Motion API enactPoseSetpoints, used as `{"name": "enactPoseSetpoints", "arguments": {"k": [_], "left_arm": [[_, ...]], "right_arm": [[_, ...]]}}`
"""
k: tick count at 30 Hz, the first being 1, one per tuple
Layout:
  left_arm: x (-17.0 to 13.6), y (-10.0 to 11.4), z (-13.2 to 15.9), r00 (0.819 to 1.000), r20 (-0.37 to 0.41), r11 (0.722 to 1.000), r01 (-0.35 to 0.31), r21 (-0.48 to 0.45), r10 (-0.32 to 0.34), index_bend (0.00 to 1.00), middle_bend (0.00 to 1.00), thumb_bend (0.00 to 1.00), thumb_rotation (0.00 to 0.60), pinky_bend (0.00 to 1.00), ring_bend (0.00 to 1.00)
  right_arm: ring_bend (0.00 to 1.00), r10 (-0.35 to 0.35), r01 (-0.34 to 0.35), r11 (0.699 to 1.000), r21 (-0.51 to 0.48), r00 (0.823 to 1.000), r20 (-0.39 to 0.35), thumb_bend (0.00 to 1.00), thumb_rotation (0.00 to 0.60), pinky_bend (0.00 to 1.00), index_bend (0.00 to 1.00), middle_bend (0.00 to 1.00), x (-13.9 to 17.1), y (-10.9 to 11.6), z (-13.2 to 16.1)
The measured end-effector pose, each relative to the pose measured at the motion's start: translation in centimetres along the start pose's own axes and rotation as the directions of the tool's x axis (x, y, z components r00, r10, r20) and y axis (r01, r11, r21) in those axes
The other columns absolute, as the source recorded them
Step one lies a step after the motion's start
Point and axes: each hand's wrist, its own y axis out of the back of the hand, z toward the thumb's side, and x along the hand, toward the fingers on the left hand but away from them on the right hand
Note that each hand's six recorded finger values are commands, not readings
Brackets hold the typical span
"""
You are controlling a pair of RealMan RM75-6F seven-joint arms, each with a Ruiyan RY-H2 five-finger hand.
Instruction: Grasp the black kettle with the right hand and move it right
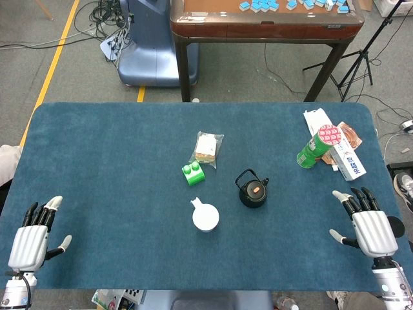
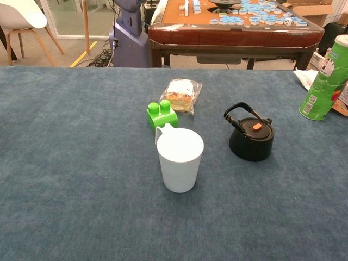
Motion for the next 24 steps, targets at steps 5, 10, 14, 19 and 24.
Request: {"name": "enactPoseSetpoints", "arguments": {"k": [5, 10, 14, 19, 24], "left_arm": [[0.0, -0.1, 0.0, 1.000, -0.001, 1.000, 0.003, 0.001, -0.003, 0.05, 0.09, 0.25, 0.600, 0.01, 0.11], [-0.1, -0.1, 0.0, 1.000, -0.003, 1.000, 0.007, 0.003, -0.007, 0.05, 0.09, 0.25, 0.600, 0.01, 0.11], [-0.1, 0.0, 0.0, 1.000, -0.004, 1.000, 0.006, 0.003, -0.006, 0.05, 0.09, 0.25, 0.600, 0.01, 0.11], [-0.2, -0.1, -0.1, 1.000, -0.008, 1.000, 0.007, 0.002, -0.007, 0.05, 0.09, 0.25, 0.600, 0.01, 0.11], [-0.3, -0.2, -0.4, 1.000, -0.016, 1.000, 0.012, 0.000, -0.012, 0.05, 0.09, 0.25, 0.600, 0.01, 0.11]], "right_arm": [[0.11, 0.007, -0.007, 1.000, -0.002, 1.000, -0.002, 0.01, 0.600, 0.05, 0.18, 0.27, 0.0, -0.2, -0.1], [0.11, 0.012, -0.012, 1.000, -0.002, 1.000, -0.009, 0.01, 0.600, 0.05, 0.18, 0.27, -0.1, -0.3, 0.1], [0.11, 0.016, -0.016, 1.000, 0.001, 1.000, -0.023, 0.01, 0.600, 0.05, 0.18, 0.27, -0.5, -0.4, 0.4], [0.13, 0.010, -0.010, 1.000, 0.005, 0.998, -0.055, 0.01, 0.600, 0.05, 0.18, 0.28, -1.5, -0.3, 1.4], [0.14, 0.008, -0.007, 1.000, 0.015, 0.998, -0.069, 0.01, 0.600, 0.05, 0.18, 0.29, -3.0, -0.2, 2.3]]}}
